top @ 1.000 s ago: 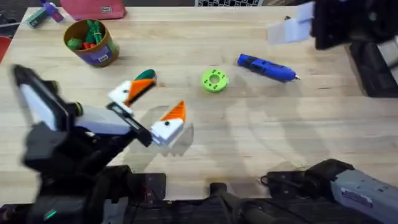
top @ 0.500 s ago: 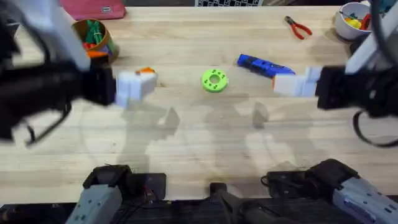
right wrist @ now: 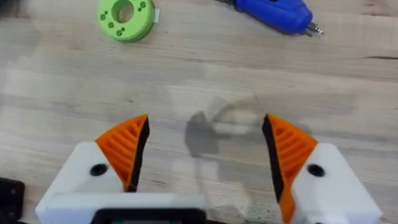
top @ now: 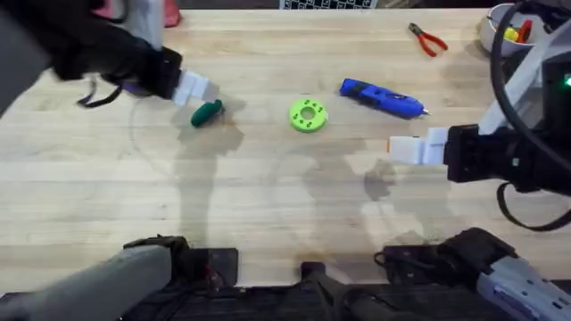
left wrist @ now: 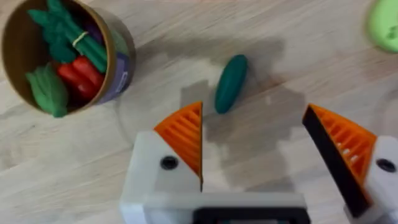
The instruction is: Pick up the gripper from the table and insert it into the empty holder that is missing its gripper. Then pick up a screw, insert it into the mounting hole, and use the screwdriver to tighten it. Finally, clean up the table by picking up the vegetable and placing it into the bucket.
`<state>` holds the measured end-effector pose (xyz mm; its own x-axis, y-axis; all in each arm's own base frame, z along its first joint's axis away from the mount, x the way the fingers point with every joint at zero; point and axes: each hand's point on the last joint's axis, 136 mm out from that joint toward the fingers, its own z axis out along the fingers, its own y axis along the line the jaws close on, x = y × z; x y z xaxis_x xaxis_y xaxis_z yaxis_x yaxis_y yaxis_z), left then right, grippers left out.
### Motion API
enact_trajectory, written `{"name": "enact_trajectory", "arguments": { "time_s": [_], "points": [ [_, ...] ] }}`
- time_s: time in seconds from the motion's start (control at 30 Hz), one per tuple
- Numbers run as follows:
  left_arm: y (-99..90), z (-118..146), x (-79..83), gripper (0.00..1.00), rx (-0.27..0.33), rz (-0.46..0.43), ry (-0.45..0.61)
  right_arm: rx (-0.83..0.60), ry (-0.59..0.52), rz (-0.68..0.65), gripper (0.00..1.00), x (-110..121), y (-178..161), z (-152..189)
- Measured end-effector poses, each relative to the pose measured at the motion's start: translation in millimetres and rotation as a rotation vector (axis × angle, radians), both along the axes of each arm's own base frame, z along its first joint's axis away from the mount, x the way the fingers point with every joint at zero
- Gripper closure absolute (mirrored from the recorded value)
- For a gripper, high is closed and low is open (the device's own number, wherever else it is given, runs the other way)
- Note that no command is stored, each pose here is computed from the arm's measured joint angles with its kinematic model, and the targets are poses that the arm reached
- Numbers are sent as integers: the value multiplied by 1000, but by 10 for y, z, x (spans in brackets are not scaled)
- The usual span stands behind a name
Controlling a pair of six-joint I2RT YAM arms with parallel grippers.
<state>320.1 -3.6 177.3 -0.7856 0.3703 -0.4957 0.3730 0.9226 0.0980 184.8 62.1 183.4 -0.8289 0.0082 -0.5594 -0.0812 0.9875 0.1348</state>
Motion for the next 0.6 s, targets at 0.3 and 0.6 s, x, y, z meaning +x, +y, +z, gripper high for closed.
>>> {"name": "enact_trajectory", "arguments": {
  "time_s": [0.3, 0.6],
  "points": [
    [144, -1071, 228, 9, 87, -75, 328, 0, 0, 0, 8, 0, 0, 0],
    [166, -1455, 423, 125, 101, -134, 413, 0, 0, 0, 8, 0, 0, 0]
  ]
}}
